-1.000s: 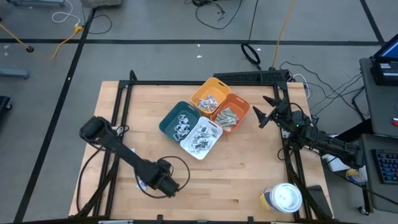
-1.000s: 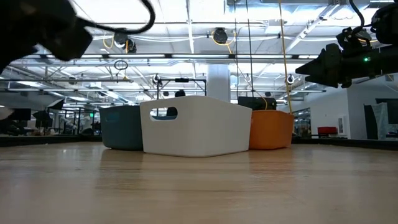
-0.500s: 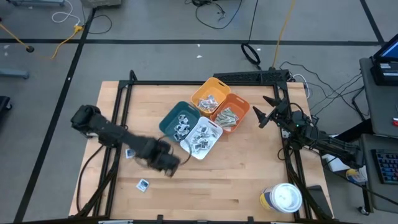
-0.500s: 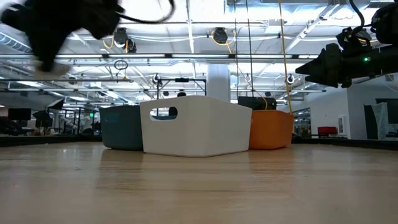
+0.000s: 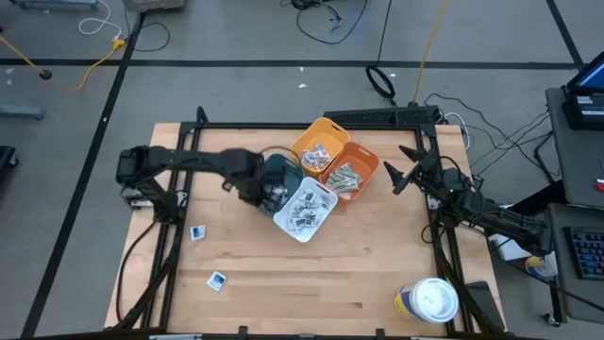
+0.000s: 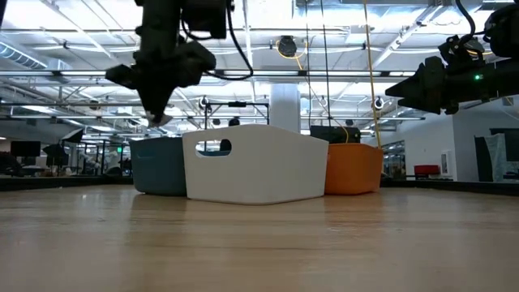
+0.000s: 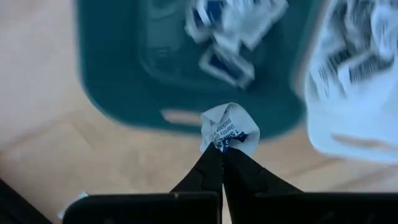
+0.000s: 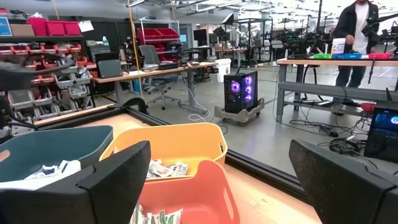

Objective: Pick & Place First Aid Supplies
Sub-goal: Put the blue alcohol pad into the blue bin

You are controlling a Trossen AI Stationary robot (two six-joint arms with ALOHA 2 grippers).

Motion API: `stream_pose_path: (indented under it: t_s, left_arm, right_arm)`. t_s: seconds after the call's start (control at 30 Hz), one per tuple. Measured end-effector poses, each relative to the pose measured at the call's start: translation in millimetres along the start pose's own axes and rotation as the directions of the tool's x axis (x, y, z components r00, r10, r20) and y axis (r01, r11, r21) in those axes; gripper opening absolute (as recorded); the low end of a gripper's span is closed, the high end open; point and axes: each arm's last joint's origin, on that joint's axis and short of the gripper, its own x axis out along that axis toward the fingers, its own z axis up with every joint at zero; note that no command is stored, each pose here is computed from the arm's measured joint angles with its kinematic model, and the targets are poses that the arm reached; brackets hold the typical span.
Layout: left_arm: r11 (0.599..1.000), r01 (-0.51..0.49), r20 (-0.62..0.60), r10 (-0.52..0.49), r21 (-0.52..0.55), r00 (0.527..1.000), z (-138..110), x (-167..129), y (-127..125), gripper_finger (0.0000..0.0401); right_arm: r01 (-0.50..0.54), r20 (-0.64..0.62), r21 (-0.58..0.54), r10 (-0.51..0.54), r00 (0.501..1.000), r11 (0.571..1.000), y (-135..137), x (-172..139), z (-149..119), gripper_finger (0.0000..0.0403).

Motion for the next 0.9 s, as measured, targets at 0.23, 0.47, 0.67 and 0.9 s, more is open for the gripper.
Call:
stream_pose_path:
  t_s: [0.23,0.47,0.67,0.9]
  left_arm:
    - [1.000,0.012,0.012,-0.012,-0.024,1.000,36.6,-4.8,26.1,0.0001]
    - [1.000,-0.003,0.010,0.003,-0.011,1.000,54.9,14.3,21.3,0.0000]
    - [1.000,0.011,0.023,-0.011,0.022,1.000,74.6,47.1,6.3,0.0000]
    - [0.999,0.041,0.014,-0.041,0.021,0.999,80.9,64.0,-2.7,0.0017]
  right_arm:
    - [0.000,0.000,0.000,0.000,1.000,1.000,0.0,0.0,0.0,0.0377]
    - [0.000,0.000,0.000,0.000,1.000,1.000,0.0,0.0,-0.1,0.0377]
    - [0.000,0.000,0.000,0.000,1.000,1.000,0.0,0.0,0.0,0.0377]
    - [0.000,0.000,0.000,0.000,1.000,1.000,0.0,0.0,-0.1,0.0377]
